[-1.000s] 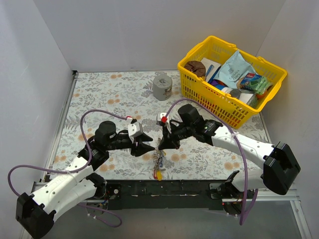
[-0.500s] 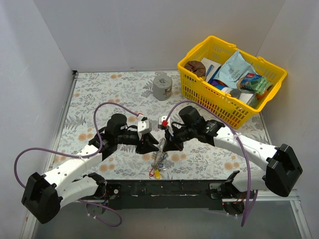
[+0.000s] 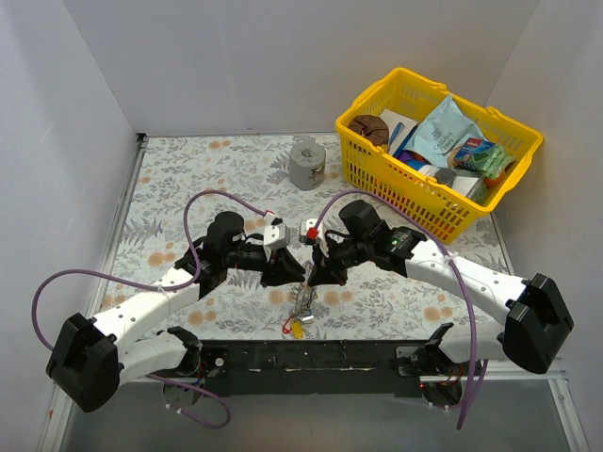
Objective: Put the keys on the keyring
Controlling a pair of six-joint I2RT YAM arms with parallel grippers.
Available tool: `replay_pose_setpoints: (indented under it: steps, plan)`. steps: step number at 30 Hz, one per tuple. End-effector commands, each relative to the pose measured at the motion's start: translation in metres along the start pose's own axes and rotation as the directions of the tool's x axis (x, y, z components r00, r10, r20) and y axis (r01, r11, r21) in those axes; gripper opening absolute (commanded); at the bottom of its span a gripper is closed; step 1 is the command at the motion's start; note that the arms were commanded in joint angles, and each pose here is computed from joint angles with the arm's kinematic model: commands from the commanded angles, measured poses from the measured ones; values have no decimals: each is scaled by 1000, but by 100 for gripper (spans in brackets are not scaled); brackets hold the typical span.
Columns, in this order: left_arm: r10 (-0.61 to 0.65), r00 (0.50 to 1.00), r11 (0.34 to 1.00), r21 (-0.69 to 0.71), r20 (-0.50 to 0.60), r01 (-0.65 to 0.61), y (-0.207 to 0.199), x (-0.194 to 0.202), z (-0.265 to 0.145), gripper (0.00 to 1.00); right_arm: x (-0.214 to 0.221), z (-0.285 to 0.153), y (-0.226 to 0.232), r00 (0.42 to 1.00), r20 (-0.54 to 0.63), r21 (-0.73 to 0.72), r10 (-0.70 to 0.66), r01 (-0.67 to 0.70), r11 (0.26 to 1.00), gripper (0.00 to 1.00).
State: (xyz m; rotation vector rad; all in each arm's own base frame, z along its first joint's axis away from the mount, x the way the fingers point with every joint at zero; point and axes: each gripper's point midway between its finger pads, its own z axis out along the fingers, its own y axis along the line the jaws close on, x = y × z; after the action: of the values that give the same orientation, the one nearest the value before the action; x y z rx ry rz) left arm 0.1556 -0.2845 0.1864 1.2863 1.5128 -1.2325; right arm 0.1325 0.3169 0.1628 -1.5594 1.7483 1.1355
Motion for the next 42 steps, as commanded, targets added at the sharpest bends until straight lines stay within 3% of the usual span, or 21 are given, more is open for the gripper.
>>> replay_pose_setpoints:
  steps: [1,21,29,42]
  plan:
    - [2,1000,1000,31,21,-2,-3,-4,4,23,-17,-6,5,997,53,-3,-60,60,998,1]
    - [-30,999,999,35,18,30,-5,11,8,20,-21,-8,6,995,79,7,-68,68,998,1]
    - [-42,999,997,59,23,41,-5,10,12,0,-21,-8,7,994,83,4,-65,65,998,1]
    - [-24,998,1000,-16,52,25,0,4,9,0,-30,-10,8,989,136,17,-64,62,998,1]
